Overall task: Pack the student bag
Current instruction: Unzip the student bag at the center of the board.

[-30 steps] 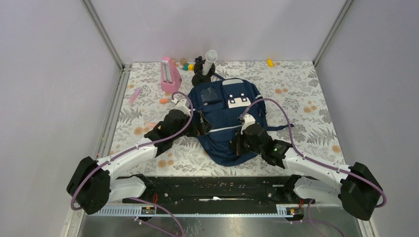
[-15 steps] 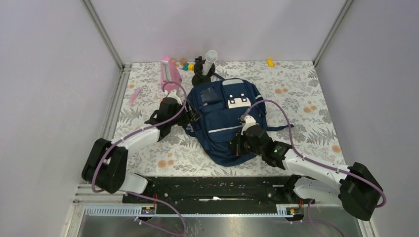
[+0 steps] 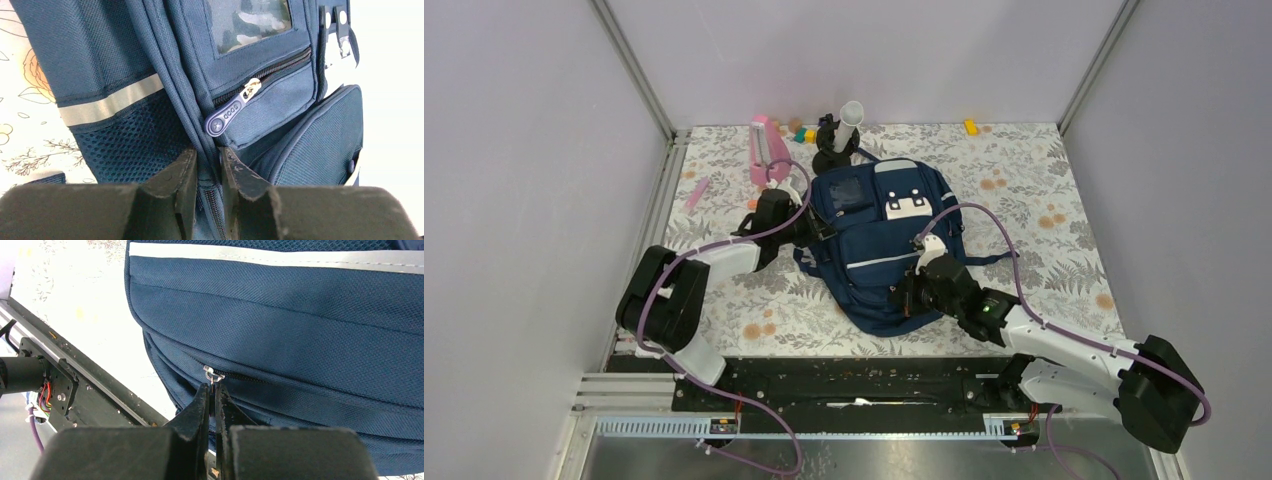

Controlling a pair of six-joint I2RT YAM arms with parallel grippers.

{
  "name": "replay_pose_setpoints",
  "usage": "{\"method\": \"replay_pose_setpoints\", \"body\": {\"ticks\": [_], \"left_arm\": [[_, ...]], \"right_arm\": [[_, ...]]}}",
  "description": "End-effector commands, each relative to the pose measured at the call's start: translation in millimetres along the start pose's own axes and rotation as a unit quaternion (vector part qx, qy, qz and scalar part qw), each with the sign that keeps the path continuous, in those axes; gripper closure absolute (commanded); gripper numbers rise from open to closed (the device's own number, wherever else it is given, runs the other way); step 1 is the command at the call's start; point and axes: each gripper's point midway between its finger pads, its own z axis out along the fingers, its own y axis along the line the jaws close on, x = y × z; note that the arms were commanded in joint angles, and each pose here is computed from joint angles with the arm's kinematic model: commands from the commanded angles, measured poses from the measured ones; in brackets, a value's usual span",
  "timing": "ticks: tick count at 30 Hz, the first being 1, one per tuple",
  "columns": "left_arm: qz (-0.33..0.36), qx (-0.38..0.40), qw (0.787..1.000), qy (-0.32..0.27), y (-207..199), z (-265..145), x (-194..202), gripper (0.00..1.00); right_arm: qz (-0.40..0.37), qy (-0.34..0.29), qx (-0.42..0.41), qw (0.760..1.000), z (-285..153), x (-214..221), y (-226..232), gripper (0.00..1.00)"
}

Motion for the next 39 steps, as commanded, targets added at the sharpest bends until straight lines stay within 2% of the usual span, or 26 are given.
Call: {"method": "replay_pose_setpoints", "body": {"ticks": [1,4,6,13,16,21,22,28,33,39], "left_arm": [[0.003,0.044,0.999,-0.02,-18.8,5.7,-17.7,0.83],[-0.004,0.048,0.999,-0.02,-17.7,4.5,-14.2,0.83],[-0.009,0.053,0.998,-0.022,-17.5,1.5,-10.9,0.71],[-0.021,0.064,0.997,-0.024,-16.4,-4.1,-2.7,0.65],[-0.027,0.069,0.997,-0.027,-14.6,-7.7,2.0,0.58],[-0.028,0.077,0.996,-0.031,-14.3,-12.1,6.3,0.58],[-0.028,0.08,0.996,-0.025,-14.8,-10.9,9.0,0.61],[-0.042,0.125,0.991,-0.016,-32.2,-3.2,18.4,1.0],[-0.076,0.136,0.986,-0.056,-40.8,-14.1,15.6,1.0],[-0.067,0.137,0.986,-0.065,-52.2,-19.3,18.7,1.0]], "right_arm": [[0.001,0.013,-0.019,1.0,-3.9,9.1,7.5,1.0],[0.001,0.009,-0.023,1.0,-4.6,5.2,10.5,1.0],[0.001,0.008,-0.025,1.0,-4.9,3.6,12.0,1.0],[0.001,0.012,-0.026,1.0,-3.6,3.6,13.6,1.0],[0.001,0.012,-0.024,1.0,-2.9,4.4,12.3,1.0],[0.001,0.016,-0.024,1.0,-1.8,5.8,12.5,1.0],[0.002,0.016,-0.025,1.0,-1.7,5.3,13.2,1.0],[0.009,0.013,-0.02,1.0,-0.7,0.4,14.6,1.0],[0.003,-0.002,-0.022,1.0,-0.6,-7.2,33.2,1.0],[0.0,-0.005,-0.024,1.0,11.0,-9.4,55.6,1.0]]}}
